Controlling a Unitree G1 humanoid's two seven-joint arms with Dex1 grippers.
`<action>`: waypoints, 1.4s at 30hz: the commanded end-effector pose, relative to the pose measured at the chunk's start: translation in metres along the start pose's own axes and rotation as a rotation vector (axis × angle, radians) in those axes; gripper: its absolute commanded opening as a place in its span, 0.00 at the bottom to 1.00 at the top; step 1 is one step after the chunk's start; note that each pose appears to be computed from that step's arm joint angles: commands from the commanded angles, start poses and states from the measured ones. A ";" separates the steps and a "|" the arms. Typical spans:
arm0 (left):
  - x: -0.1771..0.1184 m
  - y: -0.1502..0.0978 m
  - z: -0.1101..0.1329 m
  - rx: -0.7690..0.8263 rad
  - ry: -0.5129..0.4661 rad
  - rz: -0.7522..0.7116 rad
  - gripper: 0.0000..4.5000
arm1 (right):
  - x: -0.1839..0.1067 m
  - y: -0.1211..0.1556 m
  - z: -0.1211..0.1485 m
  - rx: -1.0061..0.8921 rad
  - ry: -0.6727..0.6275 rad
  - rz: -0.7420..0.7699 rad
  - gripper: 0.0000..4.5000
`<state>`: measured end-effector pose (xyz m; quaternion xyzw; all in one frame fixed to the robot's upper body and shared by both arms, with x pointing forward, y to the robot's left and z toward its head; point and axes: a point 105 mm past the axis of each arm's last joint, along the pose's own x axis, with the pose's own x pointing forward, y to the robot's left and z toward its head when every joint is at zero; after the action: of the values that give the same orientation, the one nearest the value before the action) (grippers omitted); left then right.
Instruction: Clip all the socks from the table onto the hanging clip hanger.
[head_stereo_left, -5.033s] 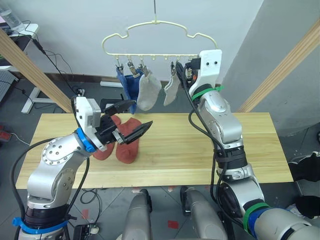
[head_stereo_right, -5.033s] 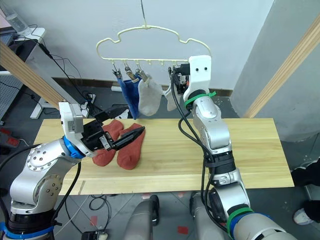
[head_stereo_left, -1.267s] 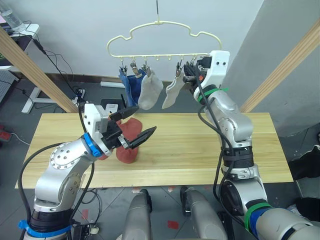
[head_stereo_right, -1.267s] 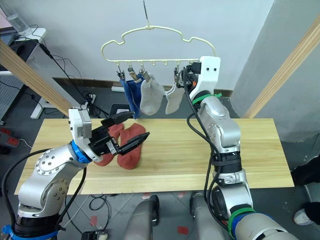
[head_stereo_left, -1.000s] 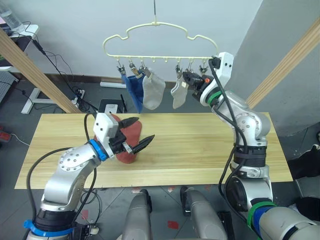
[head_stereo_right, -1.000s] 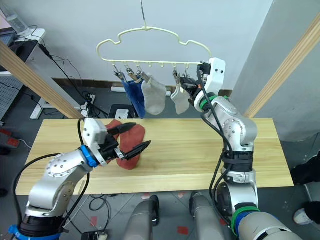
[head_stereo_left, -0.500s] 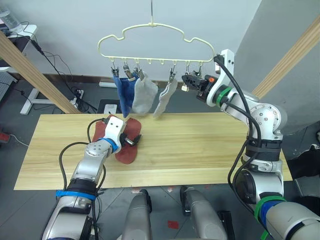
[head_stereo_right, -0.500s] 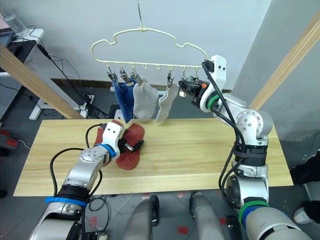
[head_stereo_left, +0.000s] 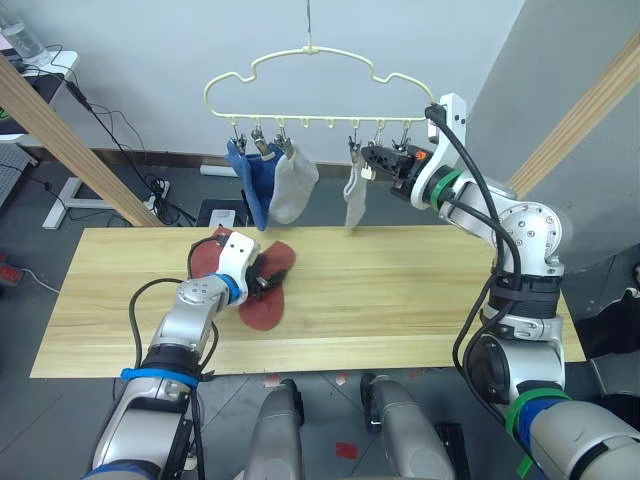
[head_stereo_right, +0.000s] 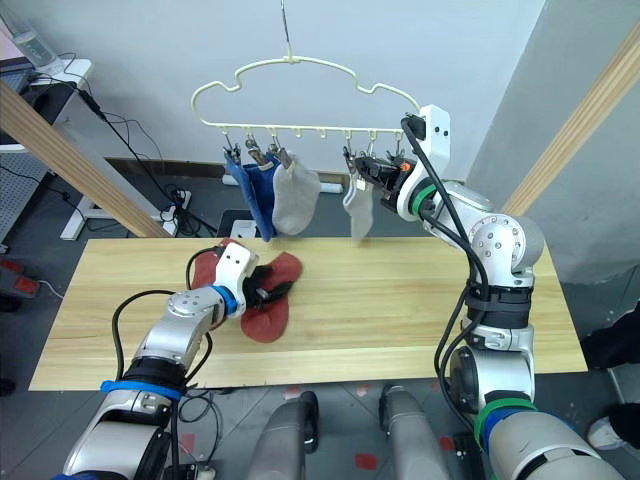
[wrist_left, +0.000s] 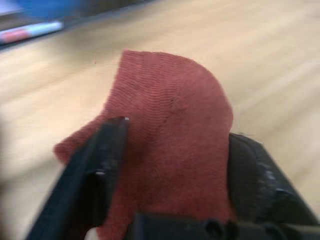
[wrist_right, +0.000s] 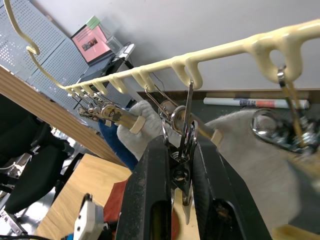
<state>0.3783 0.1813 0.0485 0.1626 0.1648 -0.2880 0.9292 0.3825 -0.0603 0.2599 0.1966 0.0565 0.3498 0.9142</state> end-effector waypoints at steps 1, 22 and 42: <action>0.000 -0.016 -0.007 0.007 0.014 -0.060 0.50 | -0.002 0.008 0.015 0.006 -0.042 0.034 0.05; -0.033 -0.083 0.147 0.378 -0.713 -0.212 0.00 | -0.005 0.005 0.013 0.264 0.060 0.052 0.05; -0.032 -0.075 0.161 0.473 -0.828 -0.120 0.00 | -0.008 0.008 0.013 0.342 0.089 0.051 0.05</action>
<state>0.3466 0.0750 0.1816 0.2313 -0.2592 -0.4126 0.8421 0.3785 -0.0641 0.2632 0.3335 0.1674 0.3524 0.8582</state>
